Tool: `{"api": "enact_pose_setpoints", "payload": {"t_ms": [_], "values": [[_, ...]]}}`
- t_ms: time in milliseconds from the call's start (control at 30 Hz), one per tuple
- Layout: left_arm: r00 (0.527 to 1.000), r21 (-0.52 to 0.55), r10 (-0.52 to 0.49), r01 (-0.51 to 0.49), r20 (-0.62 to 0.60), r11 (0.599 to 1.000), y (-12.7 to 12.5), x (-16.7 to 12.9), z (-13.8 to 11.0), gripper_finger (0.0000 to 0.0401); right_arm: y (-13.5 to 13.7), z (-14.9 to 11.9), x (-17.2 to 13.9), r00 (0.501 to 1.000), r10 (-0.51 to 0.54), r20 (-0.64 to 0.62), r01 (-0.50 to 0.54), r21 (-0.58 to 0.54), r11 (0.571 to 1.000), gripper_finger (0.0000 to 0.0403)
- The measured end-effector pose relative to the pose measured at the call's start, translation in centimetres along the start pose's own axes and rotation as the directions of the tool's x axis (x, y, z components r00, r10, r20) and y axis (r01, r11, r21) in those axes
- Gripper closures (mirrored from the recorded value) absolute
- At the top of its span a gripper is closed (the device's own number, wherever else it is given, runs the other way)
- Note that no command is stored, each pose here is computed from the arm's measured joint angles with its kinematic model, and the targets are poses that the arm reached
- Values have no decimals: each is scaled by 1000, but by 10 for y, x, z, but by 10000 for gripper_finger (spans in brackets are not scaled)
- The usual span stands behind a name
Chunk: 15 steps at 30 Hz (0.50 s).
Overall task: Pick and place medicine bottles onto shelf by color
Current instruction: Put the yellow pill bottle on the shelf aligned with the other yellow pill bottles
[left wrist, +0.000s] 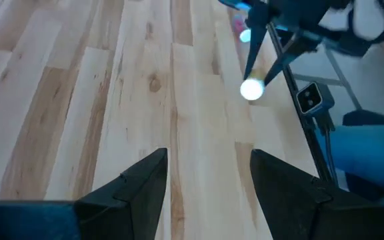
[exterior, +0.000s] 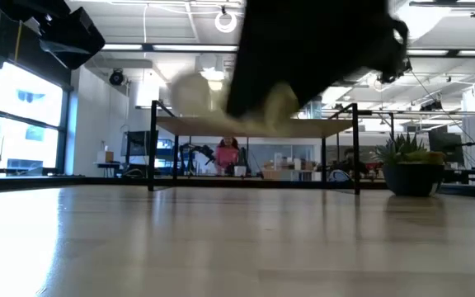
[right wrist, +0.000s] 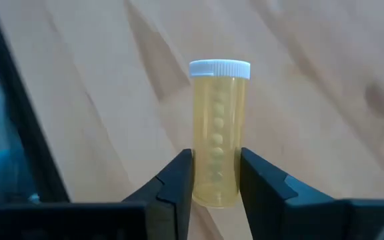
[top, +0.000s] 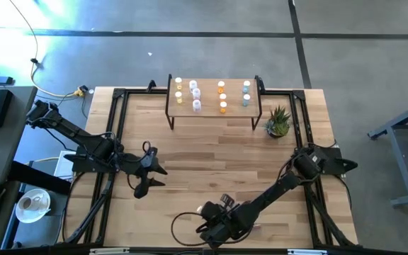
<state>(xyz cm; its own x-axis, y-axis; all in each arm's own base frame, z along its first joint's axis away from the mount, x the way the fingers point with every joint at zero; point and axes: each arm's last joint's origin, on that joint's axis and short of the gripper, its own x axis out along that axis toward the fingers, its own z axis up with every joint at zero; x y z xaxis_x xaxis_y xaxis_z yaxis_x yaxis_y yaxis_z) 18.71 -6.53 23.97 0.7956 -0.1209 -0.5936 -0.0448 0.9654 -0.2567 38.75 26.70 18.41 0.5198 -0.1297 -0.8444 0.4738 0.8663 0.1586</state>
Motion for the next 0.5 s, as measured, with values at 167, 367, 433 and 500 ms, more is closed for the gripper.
{"api": "enact_pose_setpoints", "payload": {"t_ms": [167, 367, 433, 500], "values": [[997, 60, -76, 76, -7, 995, -3, 0, 1, 197, 6, 20, -16, 993, -17, 114, 25, -64, 998, 308], [995, 126, -97, 97, -8, 987, -4, 0, 2, 186, 5, 49, -25, 982, -17, 191, 41, -122, 992, 307], [996, 142, -84, 84, -2, 986, -4, 0, 2, 178, 3, 61, -27, 976, -24, 218, 55, -139, 989, 307], [998, 152, -66, 64, 7, 986, -3, 0, 2, 169, 0, 73, -30, 971, -24, 239, 64, -164, 984, 307]]}}
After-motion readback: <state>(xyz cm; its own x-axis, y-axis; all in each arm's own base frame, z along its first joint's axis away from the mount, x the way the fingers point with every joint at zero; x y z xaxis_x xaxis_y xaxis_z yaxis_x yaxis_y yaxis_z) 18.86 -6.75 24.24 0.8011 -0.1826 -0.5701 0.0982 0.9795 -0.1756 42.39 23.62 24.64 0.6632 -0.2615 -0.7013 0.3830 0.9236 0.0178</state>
